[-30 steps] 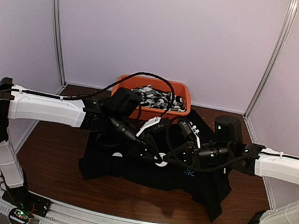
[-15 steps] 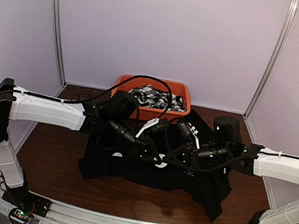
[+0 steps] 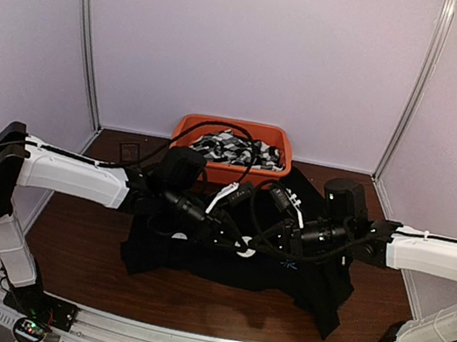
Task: Pin the brooch onto the clothing
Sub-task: Rotate the brooch, then cross the brooch on the flattened clothing.
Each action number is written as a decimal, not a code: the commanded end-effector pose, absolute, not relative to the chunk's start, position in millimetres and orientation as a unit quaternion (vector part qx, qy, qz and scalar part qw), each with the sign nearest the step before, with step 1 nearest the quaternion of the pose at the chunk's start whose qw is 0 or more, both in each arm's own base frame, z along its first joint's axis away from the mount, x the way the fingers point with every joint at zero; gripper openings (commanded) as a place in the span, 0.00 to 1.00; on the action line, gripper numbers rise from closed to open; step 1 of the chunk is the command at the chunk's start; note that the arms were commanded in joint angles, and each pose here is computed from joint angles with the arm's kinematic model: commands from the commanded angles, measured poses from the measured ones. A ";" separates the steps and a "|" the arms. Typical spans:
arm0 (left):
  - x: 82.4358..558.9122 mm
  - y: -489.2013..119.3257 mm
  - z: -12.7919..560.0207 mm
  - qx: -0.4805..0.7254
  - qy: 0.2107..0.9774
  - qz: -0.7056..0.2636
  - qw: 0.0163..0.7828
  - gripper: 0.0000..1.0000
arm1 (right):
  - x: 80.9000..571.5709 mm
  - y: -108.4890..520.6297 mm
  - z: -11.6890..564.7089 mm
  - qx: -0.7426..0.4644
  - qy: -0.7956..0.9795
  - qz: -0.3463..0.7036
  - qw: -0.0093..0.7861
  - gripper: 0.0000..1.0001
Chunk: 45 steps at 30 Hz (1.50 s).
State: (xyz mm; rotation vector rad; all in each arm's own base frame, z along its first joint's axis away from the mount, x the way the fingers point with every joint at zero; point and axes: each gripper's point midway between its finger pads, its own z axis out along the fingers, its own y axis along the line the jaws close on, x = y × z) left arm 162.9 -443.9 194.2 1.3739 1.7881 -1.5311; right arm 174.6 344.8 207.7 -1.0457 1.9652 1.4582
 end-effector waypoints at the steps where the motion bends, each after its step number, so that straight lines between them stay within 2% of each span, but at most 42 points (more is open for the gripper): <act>1: 166.1 -455.3 235.4 0.500 0.581 -0.575 0.286 0.06 | 176.9 352.5 216.7 -0.381 0.703 0.543 0.256 0.00; 9: 162.2 -447.6 251.7 0.503 0.565 -0.577 0.308 0.28 | 175.6 350.2 212.8 -0.380 0.706 0.540 0.257 0.00; 17: 162.5 -437.1 251.8 0.533 0.583 -0.530 0.309 0.47 | 175.5 348.5 213.7 -0.383 0.707 0.535 0.258 0.00; 22: 158.0 -429.5 233.2 0.567 0.604 -0.492 0.268 0.54 | 175.2 347.7 214.3 -0.386 0.708 0.532 0.258 0.00; 27: 170.2 -423.2 221.3 0.560 0.641 -0.447 0.274 0.61 | 186.1 343.6 217.1 -0.384 0.721 0.500 0.288 0.00; 32: 198.2 -413.9 205.5 0.534 0.687 -0.380 0.316 0.81 | 222.4 314.6 219.4 -0.362 0.759 0.375 0.390 0.00; 34: 208.7 -409.8 202.2 0.517 0.701 -0.366 0.327 0.97 | 233.9 301.0 222.5 -0.347 0.768 0.332 0.423 0.00; 39: 232.9 -404.5 197.3 0.466 0.733 -0.343 0.357 0.98 | 256.5 261.4 222.6 -0.290 0.794 0.234 0.480 0.00; 45: 242.7 -417.0 202.6 0.461 0.713 -0.355 0.392 0.98 | 268.8 208.9 213.2 -0.190 0.831 0.143 0.503 0.00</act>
